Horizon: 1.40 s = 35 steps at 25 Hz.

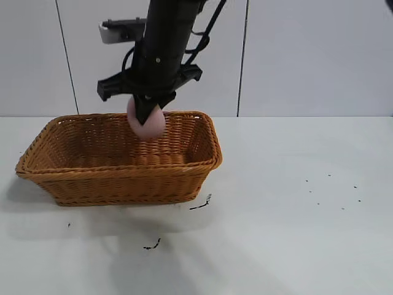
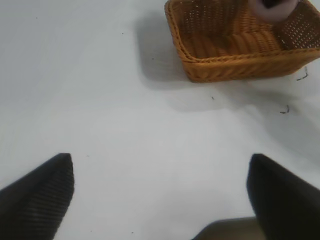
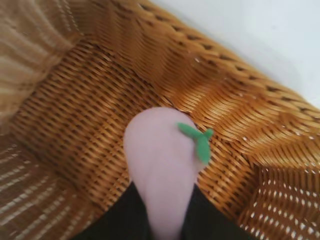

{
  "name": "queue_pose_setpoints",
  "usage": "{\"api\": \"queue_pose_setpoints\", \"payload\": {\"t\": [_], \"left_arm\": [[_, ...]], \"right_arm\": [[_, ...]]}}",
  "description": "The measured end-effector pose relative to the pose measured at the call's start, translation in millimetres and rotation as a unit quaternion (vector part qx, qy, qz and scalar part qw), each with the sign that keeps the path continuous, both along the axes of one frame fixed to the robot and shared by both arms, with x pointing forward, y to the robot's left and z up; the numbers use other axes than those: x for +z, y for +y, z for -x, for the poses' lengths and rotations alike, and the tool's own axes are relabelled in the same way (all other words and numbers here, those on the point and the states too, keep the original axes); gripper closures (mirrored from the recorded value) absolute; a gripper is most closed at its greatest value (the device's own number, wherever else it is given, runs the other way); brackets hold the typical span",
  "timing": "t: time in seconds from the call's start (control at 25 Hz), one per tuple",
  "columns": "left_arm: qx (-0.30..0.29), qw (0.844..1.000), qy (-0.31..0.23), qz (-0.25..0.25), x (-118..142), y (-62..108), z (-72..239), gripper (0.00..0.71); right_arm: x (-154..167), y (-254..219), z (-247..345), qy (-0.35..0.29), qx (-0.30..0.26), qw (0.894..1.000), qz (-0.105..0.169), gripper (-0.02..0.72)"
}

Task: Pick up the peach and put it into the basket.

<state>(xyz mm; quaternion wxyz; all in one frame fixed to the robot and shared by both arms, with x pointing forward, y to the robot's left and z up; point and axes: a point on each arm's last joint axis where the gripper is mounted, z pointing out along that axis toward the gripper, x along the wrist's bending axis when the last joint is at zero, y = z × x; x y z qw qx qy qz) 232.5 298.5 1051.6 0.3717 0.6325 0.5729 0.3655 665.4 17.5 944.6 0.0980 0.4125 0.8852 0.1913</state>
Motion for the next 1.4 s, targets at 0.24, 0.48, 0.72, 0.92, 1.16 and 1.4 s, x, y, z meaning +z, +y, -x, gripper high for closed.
{"api": "queue_pose_setpoints", "payload": {"t": [0.24, 0.48, 0.72, 0.92, 1.16, 1.4], "left_arm": [[0.000, 1.000, 0.000, 0.000, 0, 0.0, 0, 0.018], [0.000, 1.000, 0.000, 0.000, 0, 0.0, 0, 0.018], [0.000, 1.000, 0.000, 0.000, 0, 0.0, 0, 0.018], [0.000, 1.000, 0.000, 0.000, 0, 0.0, 0, 0.018], [0.000, 1.000, 0.000, 0.000, 0, 0.0, 0, 0.018], [0.000, 1.000, 0.000, 0.000, 0, 0.0, 0, 0.018]], "right_arm": [[6, 0, 0, -0.004, 0.008, 1.000, 0.002, 0.024], [37, -13, -13, -0.015, -0.011, 1.000, -0.013, 0.014], [69, -72, -44, -0.038, -0.079, 0.996, -0.029, 0.014], [77, -144, -71, -0.037, -0.151, 0.988, -0.021, 0.014], [77, -238, -91, -0.026, -0.239, 0.971, 0.004, 0.014], [91, -304, -88, -0.015, -0.302, 0.953, 0.008, 0.014]]}}
